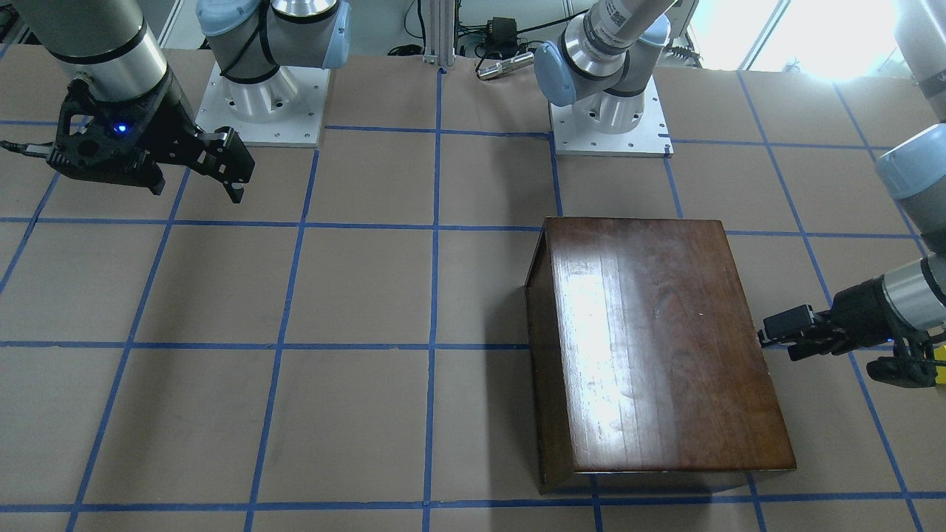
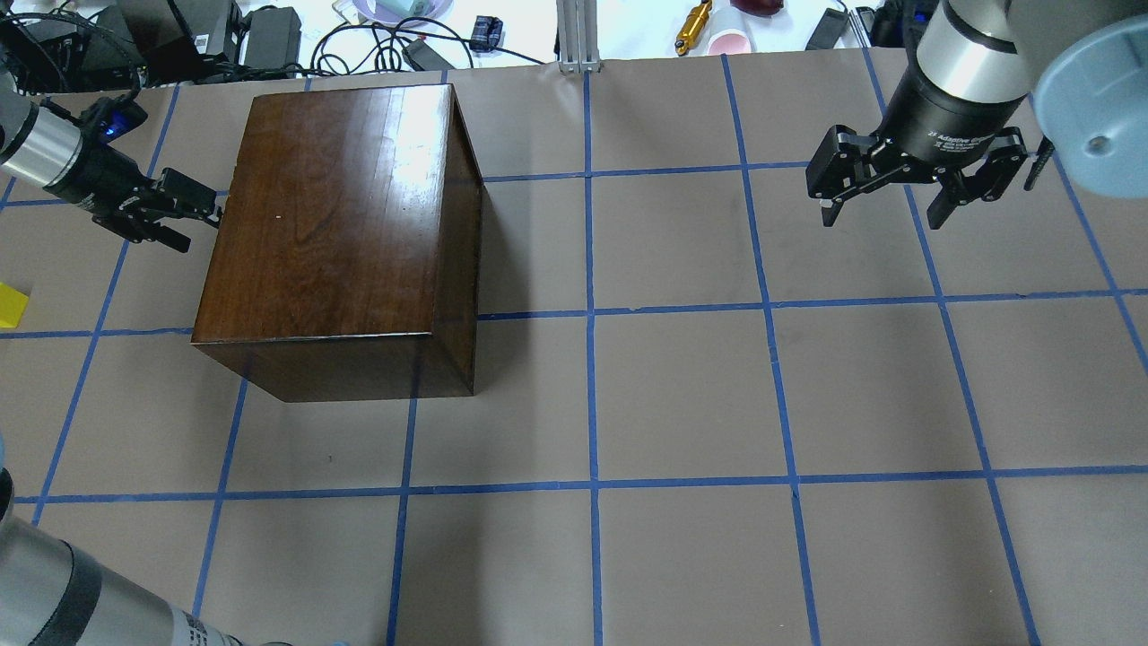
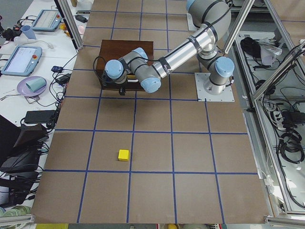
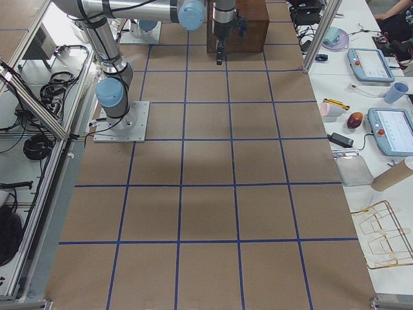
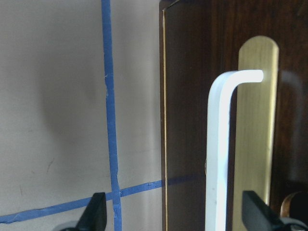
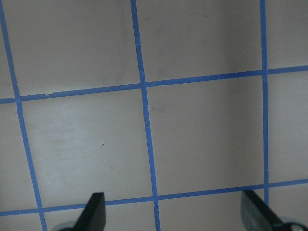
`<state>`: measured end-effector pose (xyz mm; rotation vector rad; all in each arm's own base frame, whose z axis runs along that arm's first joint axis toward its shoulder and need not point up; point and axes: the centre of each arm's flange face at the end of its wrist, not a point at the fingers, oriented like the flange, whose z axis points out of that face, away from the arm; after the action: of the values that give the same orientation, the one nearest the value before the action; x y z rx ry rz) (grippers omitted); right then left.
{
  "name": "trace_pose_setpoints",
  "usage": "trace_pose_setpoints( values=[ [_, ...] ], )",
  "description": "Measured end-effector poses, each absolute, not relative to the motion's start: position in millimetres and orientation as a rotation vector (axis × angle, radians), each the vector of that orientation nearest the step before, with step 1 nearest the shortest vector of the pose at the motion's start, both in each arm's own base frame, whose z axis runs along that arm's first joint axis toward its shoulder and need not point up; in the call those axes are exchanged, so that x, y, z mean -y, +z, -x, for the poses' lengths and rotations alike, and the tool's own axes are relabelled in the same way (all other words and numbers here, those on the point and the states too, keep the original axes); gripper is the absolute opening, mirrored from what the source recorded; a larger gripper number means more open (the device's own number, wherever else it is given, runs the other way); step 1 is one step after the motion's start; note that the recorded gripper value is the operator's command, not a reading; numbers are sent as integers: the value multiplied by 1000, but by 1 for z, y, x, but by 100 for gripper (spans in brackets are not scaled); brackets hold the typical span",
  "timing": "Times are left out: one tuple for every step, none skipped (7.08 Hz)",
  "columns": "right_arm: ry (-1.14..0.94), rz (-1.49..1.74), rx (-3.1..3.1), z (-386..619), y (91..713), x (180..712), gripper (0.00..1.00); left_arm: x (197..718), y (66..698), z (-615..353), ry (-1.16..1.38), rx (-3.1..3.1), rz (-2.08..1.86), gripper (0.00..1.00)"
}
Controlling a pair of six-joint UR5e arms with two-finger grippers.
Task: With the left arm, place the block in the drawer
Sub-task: 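Hook the left gripper onto the white drawer handle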
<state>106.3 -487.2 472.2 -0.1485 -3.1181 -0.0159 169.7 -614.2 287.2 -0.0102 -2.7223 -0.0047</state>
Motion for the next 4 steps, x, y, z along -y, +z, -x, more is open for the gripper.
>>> trace_pose_setpoints(
  values=[
    [-16, 148, 3118, -106, 472, 487, 100, 615, 282, -170, -15, 2719, 4, 100],
    [-16, 148, 3118, -106, 472, 487, 100, 615, 276, -171, -25, 2716, -1, 100],
    [-16, 149, 3118, -106, 472, 487, 100, 616, 272, -171, -33, 2714, -3, 100],
    [-16, 149, 3118, -106, 472, 487, 100, 616, 269, -171, -39, 2713, -5, 100]
  ],
)
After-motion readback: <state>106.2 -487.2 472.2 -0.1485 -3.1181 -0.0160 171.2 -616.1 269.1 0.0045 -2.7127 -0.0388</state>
